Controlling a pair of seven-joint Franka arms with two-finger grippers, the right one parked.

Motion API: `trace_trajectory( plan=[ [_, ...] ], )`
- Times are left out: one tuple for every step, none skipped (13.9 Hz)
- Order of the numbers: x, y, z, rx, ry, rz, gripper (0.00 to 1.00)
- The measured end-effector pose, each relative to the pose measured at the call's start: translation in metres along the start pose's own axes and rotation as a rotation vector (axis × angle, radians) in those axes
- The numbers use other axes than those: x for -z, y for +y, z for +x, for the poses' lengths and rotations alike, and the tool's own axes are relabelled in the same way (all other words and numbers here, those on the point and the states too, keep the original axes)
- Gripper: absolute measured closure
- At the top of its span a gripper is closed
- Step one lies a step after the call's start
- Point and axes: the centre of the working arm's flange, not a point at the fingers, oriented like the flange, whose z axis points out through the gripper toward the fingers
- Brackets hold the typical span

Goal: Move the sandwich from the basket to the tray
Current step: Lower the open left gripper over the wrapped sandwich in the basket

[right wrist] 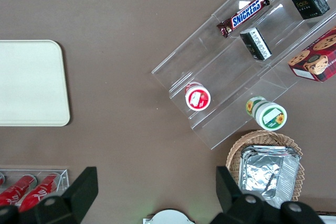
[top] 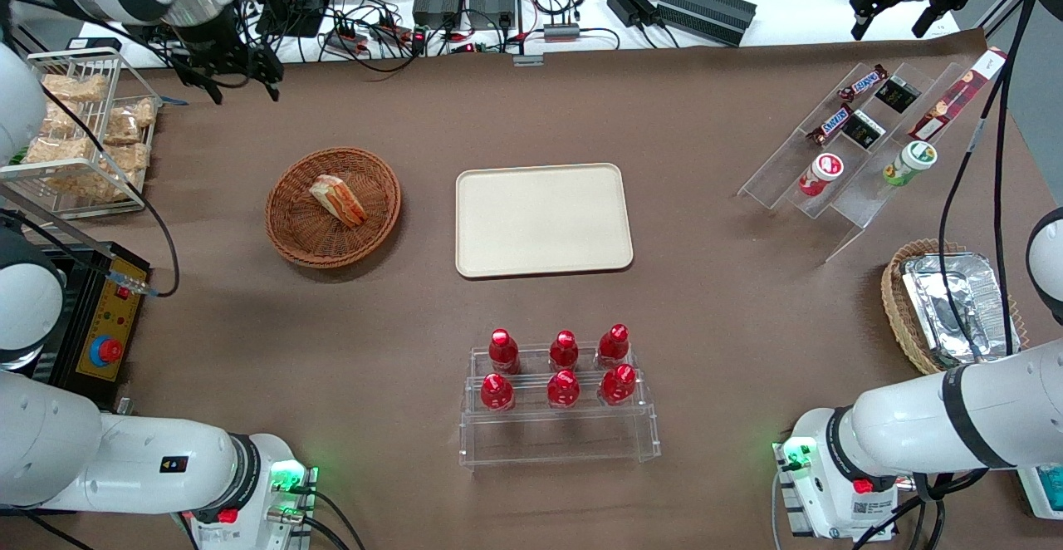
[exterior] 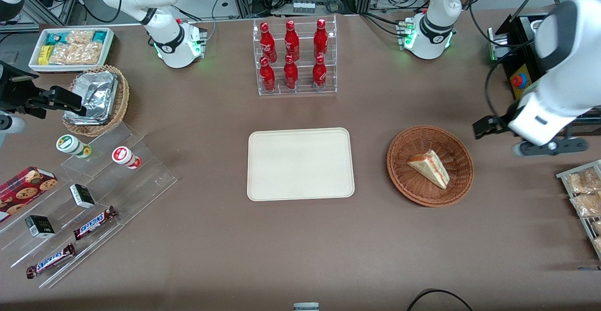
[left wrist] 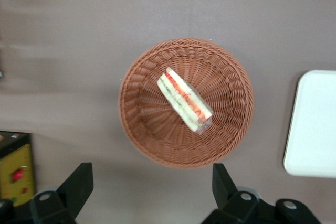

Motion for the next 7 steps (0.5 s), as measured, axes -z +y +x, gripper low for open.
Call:
trace_trajectory(
  plan=[
    [-0.019,0.006,-0.002,0.031,0.006,-0.002,0.0],
    [-0.037,0.011,-0.003,0.079,0.023,-0.007,0.0],
    [-0.053,0.016,-0.006,0.146,0.043,-0.015,0.0],
    [-0.069,0.019,-0.01,0.217,0.063,-0.024,0.0],
    [-0.085,0.021,-0.015,0.282,0.082,-0.036,0.0],
    [-0.101,0.022,-0.021,0.344,0.102,-0.049,0.0],
    [-0.116,0.024,-0.027,0.404,0.11,-0.059,0.0]
  ],
)
